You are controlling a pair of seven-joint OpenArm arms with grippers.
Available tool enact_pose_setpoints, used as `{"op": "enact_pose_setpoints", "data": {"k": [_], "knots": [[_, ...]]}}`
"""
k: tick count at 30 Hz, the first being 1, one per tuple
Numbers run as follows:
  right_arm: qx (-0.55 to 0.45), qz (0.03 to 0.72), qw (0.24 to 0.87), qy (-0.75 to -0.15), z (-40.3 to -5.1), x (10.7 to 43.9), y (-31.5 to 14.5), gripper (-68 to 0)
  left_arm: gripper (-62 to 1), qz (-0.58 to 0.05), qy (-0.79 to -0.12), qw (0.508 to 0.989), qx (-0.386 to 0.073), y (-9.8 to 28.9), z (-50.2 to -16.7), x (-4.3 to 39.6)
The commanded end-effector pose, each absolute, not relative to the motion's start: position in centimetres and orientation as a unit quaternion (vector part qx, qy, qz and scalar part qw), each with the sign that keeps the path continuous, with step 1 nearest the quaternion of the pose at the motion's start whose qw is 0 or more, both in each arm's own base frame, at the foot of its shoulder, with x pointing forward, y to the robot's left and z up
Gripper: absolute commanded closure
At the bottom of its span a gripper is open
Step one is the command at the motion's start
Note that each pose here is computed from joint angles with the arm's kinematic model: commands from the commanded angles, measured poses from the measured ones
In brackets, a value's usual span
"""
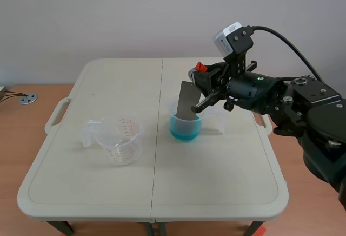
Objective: Hold the metal plate by the orange handle, dip it into the blue solution, take it out and point at it, then put the plate back in the beaker on the left.
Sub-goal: 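Hold the plate still in the solution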
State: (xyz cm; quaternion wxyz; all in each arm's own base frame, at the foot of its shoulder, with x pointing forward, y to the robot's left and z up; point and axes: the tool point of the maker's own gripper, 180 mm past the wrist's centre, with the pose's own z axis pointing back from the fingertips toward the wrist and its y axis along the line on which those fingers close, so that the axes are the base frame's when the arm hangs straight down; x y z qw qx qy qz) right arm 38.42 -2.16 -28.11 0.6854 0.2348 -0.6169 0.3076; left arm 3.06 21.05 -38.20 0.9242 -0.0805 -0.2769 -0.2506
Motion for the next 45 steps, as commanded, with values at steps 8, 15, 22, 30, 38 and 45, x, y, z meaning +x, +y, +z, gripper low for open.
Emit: {"op": "enact_pose_setpoints", "data": {"k": [8,15,22,30,38,45], "knots": [[0.231,0.311,0.682,-0.620,-27.59,38.82,-2.23,-1.3,-1.6,-0.247,-0.283,0.922,-0.088,20.52,-37.94,3.26],[0.231,0.311,0.682,-0.620,-27.59,38.82,-2.23,-1.3,-1.6,-0.247,-0.284,0.922,-0.088,20.52,-37.94,3.28],[0.231,0.311,0.682,-0.620,-27.59,38.82,-2.23,-1.3,-1.6,-0.247,-0.284,0.922,-0.088,20.52,-37.93,3.28],[0.231,0.311,0.682,-0.620,-27.59,38.82,-2.23,-1.3,-1.6,-0.247,-0.283,0.922,-0.088,20.52,-37.94,3.26],[0.232,0.311,0.681,-0.621,-27.52,38.82,-2.21,-1.3,-1.6,-0.247,-0.284,0.922,-0.088,20.52,-37.93,3.28],[0.235,0.309,0.670,-0.633,-26.74,38.86,-2.09,-1.3,-1.6,-0.247,-0.284,0.922,-0.088,20.52,-37.93,3.28]]}}
